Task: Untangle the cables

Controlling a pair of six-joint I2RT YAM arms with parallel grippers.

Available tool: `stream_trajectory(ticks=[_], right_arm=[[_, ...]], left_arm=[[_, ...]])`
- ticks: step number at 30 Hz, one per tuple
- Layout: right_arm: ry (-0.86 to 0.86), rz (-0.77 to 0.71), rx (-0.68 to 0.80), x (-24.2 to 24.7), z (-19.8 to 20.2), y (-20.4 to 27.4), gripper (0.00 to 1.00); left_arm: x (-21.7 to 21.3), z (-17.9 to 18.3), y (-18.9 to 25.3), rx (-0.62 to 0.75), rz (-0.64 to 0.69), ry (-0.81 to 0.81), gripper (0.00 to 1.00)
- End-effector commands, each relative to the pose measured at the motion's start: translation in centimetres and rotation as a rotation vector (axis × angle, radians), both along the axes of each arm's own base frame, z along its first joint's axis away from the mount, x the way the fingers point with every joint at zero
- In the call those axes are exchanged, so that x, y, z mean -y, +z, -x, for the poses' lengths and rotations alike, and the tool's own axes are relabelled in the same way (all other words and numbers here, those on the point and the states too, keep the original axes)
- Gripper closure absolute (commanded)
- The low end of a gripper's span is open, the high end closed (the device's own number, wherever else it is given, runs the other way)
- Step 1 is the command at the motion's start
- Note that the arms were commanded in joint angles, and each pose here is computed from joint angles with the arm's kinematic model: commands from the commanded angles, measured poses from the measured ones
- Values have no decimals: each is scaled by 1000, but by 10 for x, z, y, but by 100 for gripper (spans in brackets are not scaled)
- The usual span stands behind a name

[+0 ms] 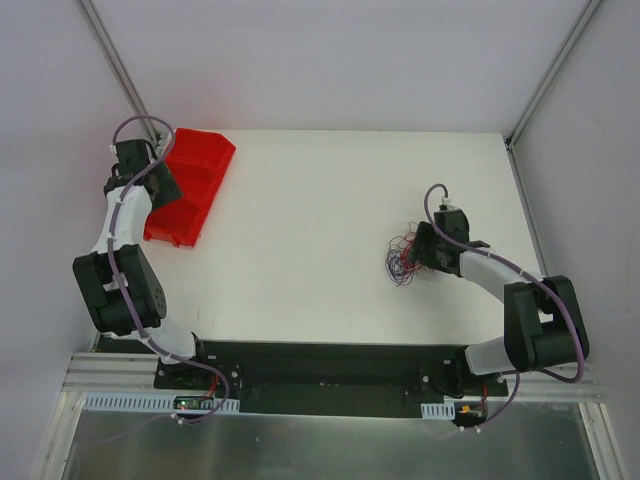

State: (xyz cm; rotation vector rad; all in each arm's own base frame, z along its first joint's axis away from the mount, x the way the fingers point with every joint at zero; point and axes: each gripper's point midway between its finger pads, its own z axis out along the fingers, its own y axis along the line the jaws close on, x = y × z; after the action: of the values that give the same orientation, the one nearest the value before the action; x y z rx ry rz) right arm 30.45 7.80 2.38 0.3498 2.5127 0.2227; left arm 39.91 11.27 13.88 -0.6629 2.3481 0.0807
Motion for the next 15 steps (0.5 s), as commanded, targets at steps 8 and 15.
stream_trajectory(ticks=[8,15], right_arm=[[28,-12,-70,-5,16,-13,32],[43,-8,-75,-9,16,-13,32]], left_arm=[[38,39,1,-14,179,-18,45],[65,23,-26,-89,246,-105,63]])
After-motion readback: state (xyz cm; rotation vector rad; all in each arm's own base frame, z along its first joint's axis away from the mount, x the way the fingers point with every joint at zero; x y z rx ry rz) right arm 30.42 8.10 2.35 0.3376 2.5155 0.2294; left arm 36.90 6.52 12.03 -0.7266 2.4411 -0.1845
